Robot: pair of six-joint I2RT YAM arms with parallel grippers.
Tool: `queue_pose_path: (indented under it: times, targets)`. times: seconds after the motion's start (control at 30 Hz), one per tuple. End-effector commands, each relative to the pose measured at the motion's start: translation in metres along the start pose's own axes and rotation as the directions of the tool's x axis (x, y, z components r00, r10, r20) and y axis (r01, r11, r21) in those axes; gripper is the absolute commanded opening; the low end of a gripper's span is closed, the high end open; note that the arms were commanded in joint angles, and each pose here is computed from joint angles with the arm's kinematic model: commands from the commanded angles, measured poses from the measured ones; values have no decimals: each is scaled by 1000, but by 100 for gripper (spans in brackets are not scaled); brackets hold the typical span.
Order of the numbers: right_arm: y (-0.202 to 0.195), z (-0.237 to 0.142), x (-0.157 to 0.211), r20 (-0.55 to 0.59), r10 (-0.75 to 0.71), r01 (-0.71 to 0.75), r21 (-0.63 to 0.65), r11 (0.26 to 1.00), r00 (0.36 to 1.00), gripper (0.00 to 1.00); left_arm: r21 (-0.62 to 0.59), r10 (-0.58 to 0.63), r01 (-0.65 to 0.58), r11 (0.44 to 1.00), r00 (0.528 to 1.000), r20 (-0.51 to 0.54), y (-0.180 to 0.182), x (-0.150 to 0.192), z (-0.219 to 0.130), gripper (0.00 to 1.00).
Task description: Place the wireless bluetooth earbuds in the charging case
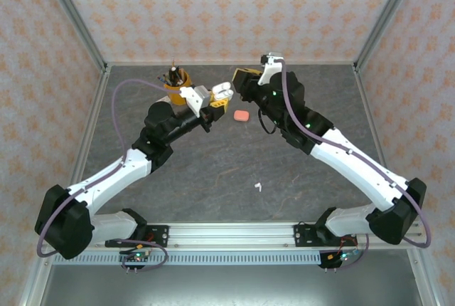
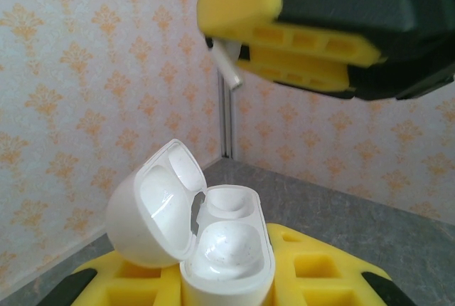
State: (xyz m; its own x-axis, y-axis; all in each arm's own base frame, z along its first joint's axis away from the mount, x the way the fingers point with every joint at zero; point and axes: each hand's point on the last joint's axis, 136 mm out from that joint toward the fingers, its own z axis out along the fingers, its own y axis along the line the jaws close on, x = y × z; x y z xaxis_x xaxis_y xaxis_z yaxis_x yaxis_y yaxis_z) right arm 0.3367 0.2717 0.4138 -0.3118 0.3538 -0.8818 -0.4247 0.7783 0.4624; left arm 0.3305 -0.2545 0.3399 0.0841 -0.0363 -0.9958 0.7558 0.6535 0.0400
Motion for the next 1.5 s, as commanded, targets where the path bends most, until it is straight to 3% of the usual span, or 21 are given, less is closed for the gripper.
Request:
queue_pose_path:
  times: [0.0, 0.57, 1.47]
  targets:
    - [17, -11, -17, 57, 11, -5, -94, 996, 998, 28, 19, 50, -52, 998, 996, 78, -5, -28, 3, 0]
    - [46, -21, 2, 7, 14, -11, -302, 953, 1000, 27, 55, 88, -96, 994, 987, 133, -15, -49, 5, 0]
    - [51, -18, 17, -26, 40, -47, -356, 933, 999, 26, 76, 57, -68, 995, 988, 147, -19, -59, 10, 0]
